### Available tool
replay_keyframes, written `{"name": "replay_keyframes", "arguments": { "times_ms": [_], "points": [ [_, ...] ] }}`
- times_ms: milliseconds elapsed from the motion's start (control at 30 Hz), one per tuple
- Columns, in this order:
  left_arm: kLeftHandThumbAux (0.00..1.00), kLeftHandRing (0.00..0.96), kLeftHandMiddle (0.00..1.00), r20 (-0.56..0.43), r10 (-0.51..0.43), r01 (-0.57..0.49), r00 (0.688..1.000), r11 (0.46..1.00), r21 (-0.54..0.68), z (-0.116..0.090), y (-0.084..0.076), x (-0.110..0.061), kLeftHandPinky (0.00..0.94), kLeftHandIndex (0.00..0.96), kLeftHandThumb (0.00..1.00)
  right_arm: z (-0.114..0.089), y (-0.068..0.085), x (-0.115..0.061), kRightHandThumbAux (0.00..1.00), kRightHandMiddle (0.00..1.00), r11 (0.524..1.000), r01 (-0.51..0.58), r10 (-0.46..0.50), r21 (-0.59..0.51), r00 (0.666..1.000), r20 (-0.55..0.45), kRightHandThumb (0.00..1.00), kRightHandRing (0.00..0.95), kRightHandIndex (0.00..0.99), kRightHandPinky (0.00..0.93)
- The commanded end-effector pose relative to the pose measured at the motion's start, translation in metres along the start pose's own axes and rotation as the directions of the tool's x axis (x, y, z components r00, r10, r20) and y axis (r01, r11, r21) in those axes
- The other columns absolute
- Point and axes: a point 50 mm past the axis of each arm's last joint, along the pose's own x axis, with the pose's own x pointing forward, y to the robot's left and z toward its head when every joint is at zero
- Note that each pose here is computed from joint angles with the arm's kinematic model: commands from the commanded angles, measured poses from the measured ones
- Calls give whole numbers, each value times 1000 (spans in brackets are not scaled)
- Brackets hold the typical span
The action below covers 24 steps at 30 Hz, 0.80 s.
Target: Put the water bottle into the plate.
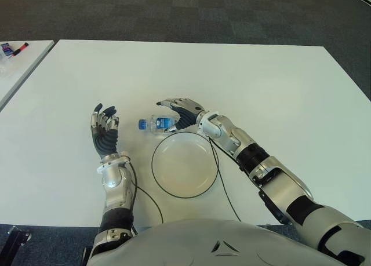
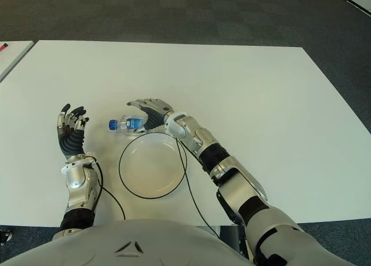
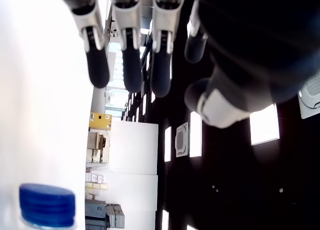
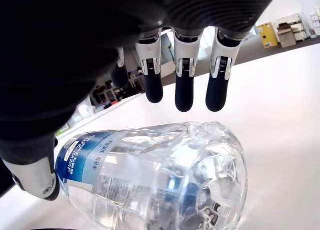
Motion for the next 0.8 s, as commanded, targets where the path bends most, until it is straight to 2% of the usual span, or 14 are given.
{"name": "replay_keyframes", "arguments": {
  "times_ms": [33, 367, 800],
  "points": [
    [676, 290, 302, -7, 2, -2, 1000, 1000, 4, -1, -1, -1, 308, 165, 565, -3, 7, -4, 588, 157, 1000, -14, 14, -10, 999, -37, 292, 183, 45, 231],
    [669, 289, 295, -3, -7, 7, 1000, 1000, 5, 1, -1, -1, 307, 162, 555, -6, 15, -3, 574, 98, 998, -52, 49, -24, 990, -133, 242, 124, 18, 172],
    [652, 287, 293, 9, -12, 12, 1000, 1000, -2, 4, -2, -2, 313, 160, 568, -8, 22, -3, 562, 43, 999, -37, 36, 2, 982, -185, 213, 75, 0, 143]
  ]
}}
